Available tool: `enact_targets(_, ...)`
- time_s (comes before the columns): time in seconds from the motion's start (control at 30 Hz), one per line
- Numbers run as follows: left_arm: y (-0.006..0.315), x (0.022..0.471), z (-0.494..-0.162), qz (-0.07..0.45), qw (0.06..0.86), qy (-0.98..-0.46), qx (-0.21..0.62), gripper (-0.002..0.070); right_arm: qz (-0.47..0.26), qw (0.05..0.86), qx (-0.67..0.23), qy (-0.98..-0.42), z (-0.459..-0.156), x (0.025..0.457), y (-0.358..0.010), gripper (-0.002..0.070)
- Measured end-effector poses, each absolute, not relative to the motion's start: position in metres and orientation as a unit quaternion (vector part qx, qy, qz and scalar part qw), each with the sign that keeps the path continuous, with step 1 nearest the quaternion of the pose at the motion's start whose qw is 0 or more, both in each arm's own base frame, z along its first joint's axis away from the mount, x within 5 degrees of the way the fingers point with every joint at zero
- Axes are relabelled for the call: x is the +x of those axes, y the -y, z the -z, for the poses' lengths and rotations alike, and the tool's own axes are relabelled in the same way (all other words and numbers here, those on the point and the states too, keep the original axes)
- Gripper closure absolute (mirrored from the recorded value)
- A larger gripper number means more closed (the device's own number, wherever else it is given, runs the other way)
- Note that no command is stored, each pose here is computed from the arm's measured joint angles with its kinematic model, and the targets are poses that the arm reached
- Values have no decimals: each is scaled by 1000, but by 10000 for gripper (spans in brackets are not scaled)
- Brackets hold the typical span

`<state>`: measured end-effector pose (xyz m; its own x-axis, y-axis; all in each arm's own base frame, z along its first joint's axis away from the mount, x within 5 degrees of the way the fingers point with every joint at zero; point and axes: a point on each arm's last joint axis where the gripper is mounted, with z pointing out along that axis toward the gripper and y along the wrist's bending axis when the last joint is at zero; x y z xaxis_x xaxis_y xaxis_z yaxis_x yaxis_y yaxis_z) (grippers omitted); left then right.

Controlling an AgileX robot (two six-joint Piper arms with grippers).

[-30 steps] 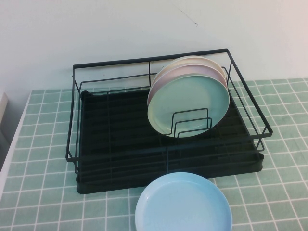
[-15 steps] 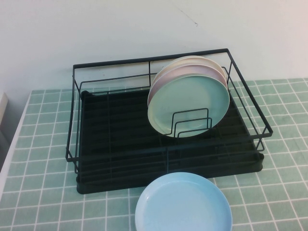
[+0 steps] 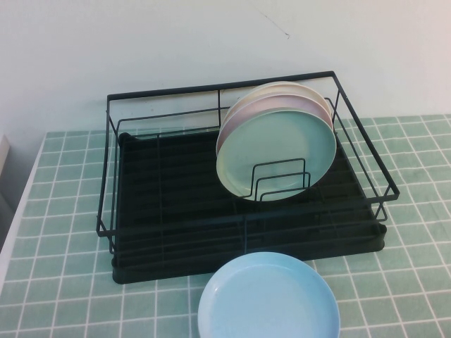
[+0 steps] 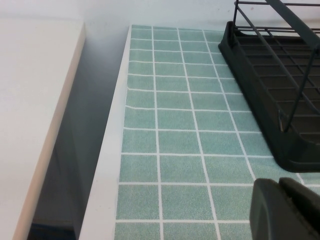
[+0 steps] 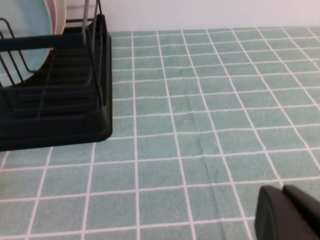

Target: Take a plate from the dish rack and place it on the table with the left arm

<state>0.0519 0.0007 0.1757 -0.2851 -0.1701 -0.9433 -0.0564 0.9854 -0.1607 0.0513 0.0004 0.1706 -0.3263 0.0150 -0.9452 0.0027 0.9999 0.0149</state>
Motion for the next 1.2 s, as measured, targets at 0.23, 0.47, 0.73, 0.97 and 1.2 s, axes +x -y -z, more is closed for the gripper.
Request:
enact_targets(0.23, -1, 52, -176, 48, 594, -800, -71, 678, -5, 580, 5, -814, -171, 51, 0, 680)
enact_targets(0.47, -1, 52, -176, 48, 594, -800, -71, 678, -5, 580, 5, -814, -171, 51, 0, 680)
enact_targets(0.73, -1, 52, -176, 41, 594, -801, -62, 678, -5, 580, 5, -814, -171, 51, 0, 680)
enact_targets(0.97, -1, 52, -176, 41, 594, -801, -62, 678, -5, 580, 5, -814, -171, 51, 0, 680)
enact_targets(1.2, -1, 52, -176, 41, 594, -801, -62, 678, -5, 580, 5, -814, -171, 51, 0, 680)
